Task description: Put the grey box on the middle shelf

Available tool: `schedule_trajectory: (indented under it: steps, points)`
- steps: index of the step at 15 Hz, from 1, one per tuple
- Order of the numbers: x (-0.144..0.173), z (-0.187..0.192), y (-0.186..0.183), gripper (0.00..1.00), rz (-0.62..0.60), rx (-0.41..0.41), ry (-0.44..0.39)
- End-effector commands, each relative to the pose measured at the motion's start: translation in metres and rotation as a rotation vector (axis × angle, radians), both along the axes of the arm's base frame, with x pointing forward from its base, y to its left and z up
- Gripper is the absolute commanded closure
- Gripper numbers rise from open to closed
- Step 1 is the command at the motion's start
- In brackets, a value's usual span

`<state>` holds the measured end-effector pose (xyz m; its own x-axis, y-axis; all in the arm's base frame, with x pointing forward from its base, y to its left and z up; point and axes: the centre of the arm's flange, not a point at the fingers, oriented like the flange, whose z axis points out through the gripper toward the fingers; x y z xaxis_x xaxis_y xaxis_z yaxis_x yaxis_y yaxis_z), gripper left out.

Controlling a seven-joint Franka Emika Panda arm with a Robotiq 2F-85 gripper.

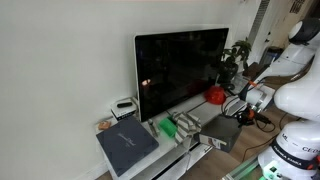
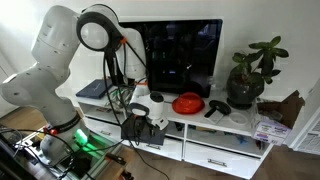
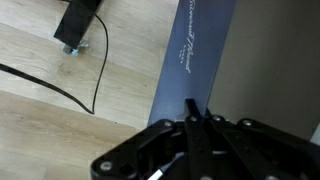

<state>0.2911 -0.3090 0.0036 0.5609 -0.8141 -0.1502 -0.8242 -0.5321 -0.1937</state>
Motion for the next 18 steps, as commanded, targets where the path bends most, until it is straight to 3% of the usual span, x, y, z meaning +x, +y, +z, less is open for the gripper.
schedule_trajectory:
  steps: [1, 9, 18]
  points:
    - [0.025, -0.022, 0.005, 0.99, -0.001, -0.003, -0.048]
    - [0.075, -0.059, 0.024, 0.99, -0.017, 0.015, -0.125]
    - [0.092, -0.092, 0.025, 0.99, -0.049, 0.032, -0.153]
